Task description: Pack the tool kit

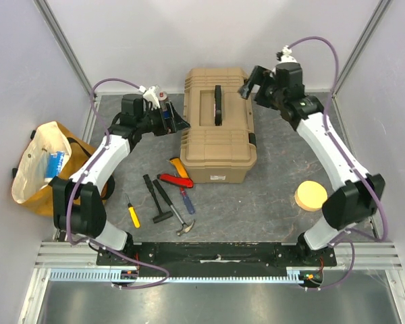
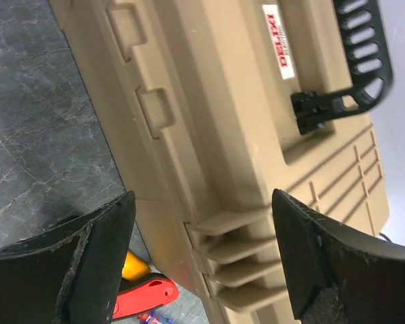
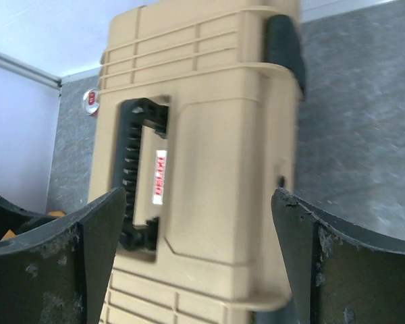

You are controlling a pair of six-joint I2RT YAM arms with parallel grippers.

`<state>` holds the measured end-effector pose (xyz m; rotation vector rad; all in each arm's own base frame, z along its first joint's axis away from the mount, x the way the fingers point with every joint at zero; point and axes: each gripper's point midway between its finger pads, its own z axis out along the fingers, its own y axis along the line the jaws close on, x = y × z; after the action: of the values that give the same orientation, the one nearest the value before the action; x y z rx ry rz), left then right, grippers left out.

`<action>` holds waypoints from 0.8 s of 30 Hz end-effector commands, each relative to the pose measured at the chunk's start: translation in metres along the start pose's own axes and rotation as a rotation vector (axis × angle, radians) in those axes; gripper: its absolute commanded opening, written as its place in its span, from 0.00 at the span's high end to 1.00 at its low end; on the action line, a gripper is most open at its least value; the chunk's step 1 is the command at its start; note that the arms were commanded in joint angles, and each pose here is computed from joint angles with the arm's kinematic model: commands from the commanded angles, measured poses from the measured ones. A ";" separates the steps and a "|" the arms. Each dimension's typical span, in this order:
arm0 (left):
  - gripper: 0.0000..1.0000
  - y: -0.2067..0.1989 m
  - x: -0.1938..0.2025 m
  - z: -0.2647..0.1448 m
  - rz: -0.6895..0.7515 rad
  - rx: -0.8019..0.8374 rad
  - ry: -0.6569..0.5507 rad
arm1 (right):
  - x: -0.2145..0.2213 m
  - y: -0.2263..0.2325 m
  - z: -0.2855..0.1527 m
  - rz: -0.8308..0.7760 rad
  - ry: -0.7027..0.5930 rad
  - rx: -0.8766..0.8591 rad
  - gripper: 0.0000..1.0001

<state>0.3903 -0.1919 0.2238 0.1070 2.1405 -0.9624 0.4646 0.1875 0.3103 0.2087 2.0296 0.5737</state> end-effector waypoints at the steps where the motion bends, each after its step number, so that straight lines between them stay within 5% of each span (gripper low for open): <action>1: 0.14 -0.003 -0.020 0.010 -0.026 -0.010 -0.036 | -0.001 -0.031 -0.029 0.005 -0.019 0.023 0.05; 9: 0.23 -0.010 -0.021 0.030 -0.003 0.028 -0.009 | 0.071 -0.022 -0.059 0.020 0.145 -0.185 0.11; 19: 0.41 0.006 -0.032 0.061 0.008 0.010 0.034 | 0.139 0.010 -0.075 0.040 0.329 -0.387 0.53; 24: 0.41 0.004 -0.047 0.072 0.028 0.018 0.032 | 0.160 0.020 -0.080 0.065 0.371 -0.415 0.58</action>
<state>0.4570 -0.2167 0.2224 0.1047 2.1620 -0.9862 0.3460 0.2064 0.2317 -0.0057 2.1685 0.9299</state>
